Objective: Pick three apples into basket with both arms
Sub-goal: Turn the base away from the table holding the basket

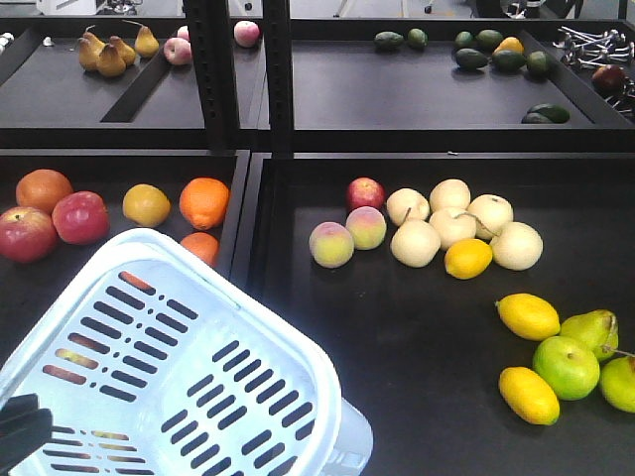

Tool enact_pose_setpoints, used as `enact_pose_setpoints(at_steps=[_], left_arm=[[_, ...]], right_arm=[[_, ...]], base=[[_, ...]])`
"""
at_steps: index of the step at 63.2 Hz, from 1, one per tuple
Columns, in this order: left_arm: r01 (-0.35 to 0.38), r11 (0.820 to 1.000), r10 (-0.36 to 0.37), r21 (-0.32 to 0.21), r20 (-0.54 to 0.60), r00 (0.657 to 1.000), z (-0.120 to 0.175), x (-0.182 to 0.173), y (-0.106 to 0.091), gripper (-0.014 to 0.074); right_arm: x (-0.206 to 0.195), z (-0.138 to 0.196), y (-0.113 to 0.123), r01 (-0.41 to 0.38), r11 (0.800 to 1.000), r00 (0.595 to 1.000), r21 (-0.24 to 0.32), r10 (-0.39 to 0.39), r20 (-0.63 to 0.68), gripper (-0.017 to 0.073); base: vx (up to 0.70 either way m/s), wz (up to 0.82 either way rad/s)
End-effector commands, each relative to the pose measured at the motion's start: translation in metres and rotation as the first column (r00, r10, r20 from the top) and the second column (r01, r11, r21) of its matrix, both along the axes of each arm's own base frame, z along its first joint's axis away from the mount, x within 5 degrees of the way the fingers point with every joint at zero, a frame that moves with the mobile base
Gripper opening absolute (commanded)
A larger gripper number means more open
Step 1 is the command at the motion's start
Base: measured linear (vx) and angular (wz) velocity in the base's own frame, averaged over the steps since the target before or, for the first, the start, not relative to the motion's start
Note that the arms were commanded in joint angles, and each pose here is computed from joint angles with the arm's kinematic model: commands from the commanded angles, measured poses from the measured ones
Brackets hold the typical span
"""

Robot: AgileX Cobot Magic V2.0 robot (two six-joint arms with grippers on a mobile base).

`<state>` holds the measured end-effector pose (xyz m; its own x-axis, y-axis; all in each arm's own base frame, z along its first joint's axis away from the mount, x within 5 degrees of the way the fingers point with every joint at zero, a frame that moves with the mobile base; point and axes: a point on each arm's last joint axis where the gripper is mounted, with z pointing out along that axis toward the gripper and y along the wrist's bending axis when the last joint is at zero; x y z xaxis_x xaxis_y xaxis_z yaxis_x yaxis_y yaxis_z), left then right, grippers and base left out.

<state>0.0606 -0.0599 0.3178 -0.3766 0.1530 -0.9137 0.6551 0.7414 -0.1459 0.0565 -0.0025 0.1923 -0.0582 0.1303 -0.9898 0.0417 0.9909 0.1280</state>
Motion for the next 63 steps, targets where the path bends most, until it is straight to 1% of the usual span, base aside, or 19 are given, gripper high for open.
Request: enact_pose_setpoints(at_steps=[1,32,47,63], left_arm=[[-0.036,0.994,0.043,-0.101,0.070,0.997,0.0176,0.0028,0.0003,-0.0008],[-0.036,0.994,0.043,-0.101,0.070,0.997,0.0176,0.0028,0.0003,-0.0008],[-0.036,0.994,0.043,-0.101,0.070,0.997,0.0176,0.0028,0.0003,-0.0008],[-0.036,0.994,0.043,-0.101,0.070,0.997,0.0176,0.0028,0.0003,-0.0006]], right_arm=[[-0.0002,0.0024,0.0006,-0.005,1.000,0.997,-0.009,0.006,0.072,-0.0004],[-0.0002,0.0024,0.0006,-0.005,1.000,0.997,-0.009,0.006,0.072,-0.0004],[-0.0002,0.0024,0.0006,-0.005,1.000,0.997,-0.009,0.006,0.072,-0.0004],[-0.0002,0.0024,0.0006,-0.005,1.000,0.997,-0.009,0.006,0.072,-0.0004]], base=[[-0.02,0.02],[-0.07,0.11],[-0.09,0.36],[-0.13,0.51]])
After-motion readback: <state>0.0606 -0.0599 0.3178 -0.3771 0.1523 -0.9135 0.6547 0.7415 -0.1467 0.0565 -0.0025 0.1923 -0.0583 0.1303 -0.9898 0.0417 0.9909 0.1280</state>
